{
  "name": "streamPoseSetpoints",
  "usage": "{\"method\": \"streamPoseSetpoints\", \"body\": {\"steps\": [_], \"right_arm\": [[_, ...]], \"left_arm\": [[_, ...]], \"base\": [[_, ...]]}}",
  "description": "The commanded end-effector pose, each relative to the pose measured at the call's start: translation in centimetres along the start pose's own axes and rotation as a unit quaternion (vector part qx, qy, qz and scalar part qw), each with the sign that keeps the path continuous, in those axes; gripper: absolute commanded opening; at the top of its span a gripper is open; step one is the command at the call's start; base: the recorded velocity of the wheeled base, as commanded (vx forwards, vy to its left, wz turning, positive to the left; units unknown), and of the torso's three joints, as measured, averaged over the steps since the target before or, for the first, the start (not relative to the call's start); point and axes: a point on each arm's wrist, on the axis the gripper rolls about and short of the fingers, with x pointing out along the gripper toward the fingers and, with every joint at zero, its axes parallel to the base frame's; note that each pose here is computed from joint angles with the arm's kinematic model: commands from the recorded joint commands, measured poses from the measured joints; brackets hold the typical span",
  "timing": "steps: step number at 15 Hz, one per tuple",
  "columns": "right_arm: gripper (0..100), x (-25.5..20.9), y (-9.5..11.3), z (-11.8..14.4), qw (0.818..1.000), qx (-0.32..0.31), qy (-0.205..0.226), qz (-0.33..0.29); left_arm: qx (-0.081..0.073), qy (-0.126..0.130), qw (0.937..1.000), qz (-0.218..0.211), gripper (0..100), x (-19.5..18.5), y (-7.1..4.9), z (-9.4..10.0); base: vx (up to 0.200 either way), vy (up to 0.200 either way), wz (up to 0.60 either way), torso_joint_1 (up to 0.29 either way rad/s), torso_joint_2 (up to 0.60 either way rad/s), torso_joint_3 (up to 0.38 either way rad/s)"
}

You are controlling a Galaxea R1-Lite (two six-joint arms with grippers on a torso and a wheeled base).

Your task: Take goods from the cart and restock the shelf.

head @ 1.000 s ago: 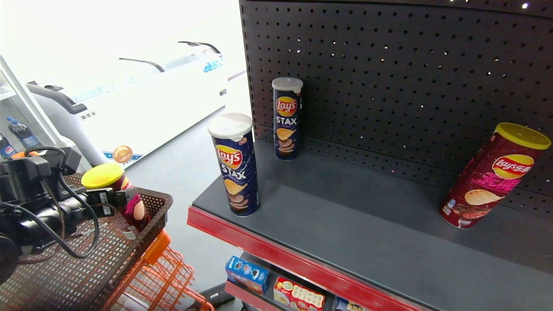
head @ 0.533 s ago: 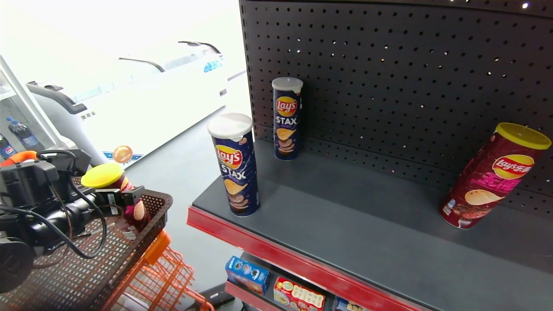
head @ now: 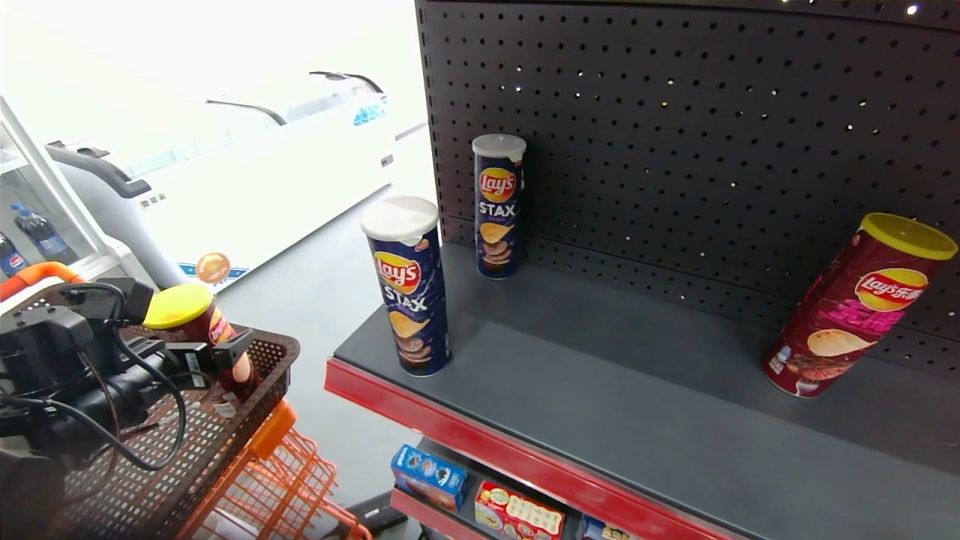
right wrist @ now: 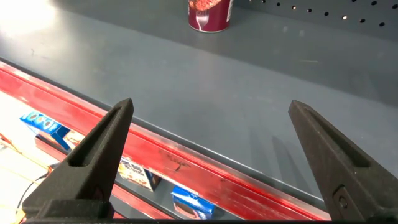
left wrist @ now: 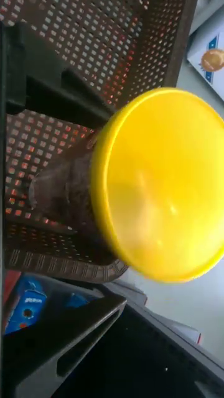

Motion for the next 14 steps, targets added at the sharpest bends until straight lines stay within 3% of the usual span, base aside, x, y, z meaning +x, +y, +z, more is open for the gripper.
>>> {"method": "streamPoseSetpoints", "body": {"steps": [1, 3, 6, 14], "right_arm": [[100, 0.0, 0.0, 0.0, 1.0, 0.0, 0.001, 0.001], [100, 0.0, 0.0, 0.0, 1.0, 0.0, 0.001, 0.001], [100, 0.0, 0.0, 0.0, 1.0, 0.0, 0.001, 0.001], [100, 0.0, 0.0, 0.0, 1.0, 0.0, 0.001, 0.001]], "left_arm": [[0.008, 0.013, 0.9998, 0.011, 100, 0.7, 0.7, -1.2], [0.018, 0.023, 0.9994, 0.018, 100, 1.0, 1.2, -1.8], [0.017, 0.039, 0.9989, 0.022, 100, 1.7, 1.6, -2.9], [0.021, 0.023, 0.9993, 0.02, 100, 4.4, 2.0, -3.7]], "base": [[0.0, 0.0, 0.0, 0.0, 0.0, 0.0], [0.0, 0.0, 0.0, 0.0, 0.0, 0.0], [0.0, 0.0, 0.0, 0.0, 0.0, 0.0], [0.0, 0.0, 0.0, 0.0, 0.0, 0.0]]}}
